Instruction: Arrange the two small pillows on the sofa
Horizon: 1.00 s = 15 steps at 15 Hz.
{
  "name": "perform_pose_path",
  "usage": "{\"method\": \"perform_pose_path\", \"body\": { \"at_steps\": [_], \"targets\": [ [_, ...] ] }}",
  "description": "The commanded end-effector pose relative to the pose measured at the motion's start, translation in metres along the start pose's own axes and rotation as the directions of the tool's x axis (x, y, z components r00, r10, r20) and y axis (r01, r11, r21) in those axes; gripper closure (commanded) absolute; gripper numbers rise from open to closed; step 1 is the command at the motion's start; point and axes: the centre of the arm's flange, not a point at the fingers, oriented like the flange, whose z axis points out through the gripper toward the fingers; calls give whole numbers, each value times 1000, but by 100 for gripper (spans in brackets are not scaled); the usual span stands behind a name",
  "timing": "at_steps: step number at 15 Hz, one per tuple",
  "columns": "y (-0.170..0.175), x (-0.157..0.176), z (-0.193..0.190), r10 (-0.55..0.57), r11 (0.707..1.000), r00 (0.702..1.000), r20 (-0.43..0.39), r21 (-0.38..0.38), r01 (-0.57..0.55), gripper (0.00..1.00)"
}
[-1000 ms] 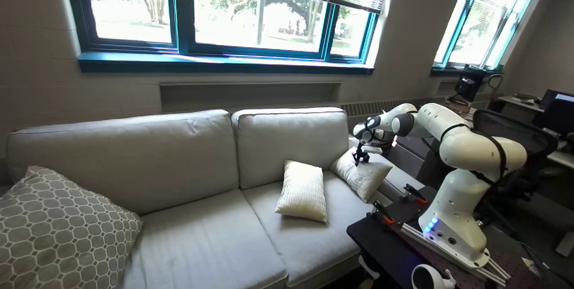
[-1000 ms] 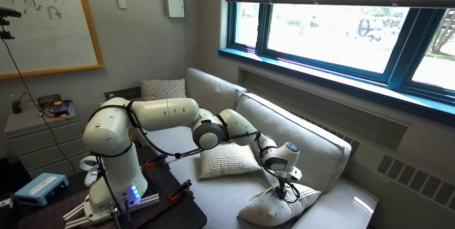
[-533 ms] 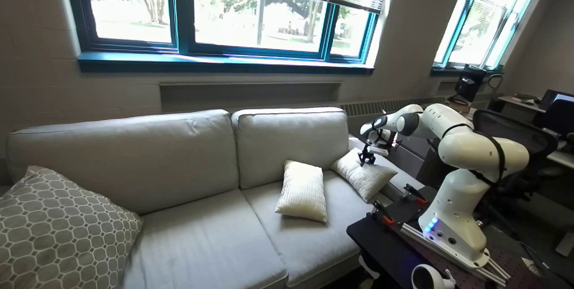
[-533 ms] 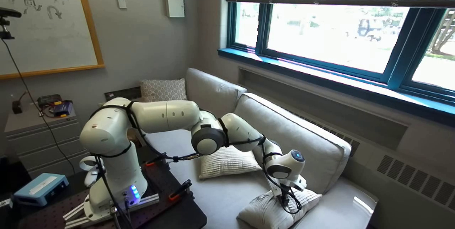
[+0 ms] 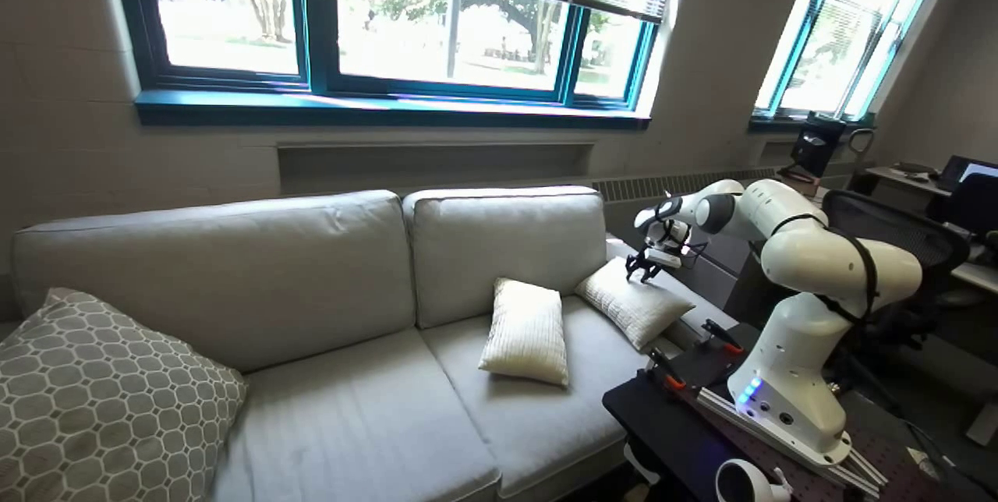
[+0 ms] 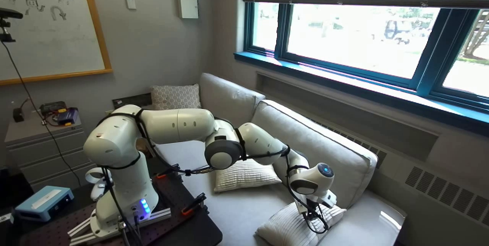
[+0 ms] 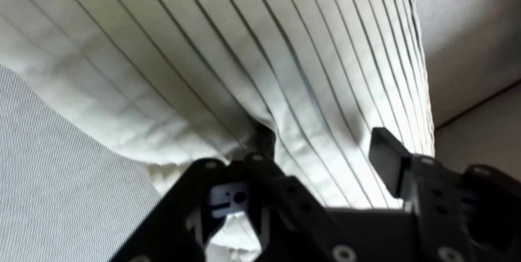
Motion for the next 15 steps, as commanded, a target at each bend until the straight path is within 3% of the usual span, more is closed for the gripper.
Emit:
{"method": "perform_pose_path", "body": {
  "at_steps": [1, 2, 8, 12, 15],
  "targets": [
    [-1, -5, -29, 20, 1000, 997, -78, 25, -18, 6],
    [-1, -7, -36, 24, 999, 994, -102, 26, -22, 0],
    [-16, -30, -86, 36, 999, 969, -244, 29, -30, 0],
    [-62, -43, -108, -64, 990, 957, -284, 100, 95, 0],
    [-116, -59, -114, -194, 953, 935, -296, 169, 251, 0]
  ]
}}
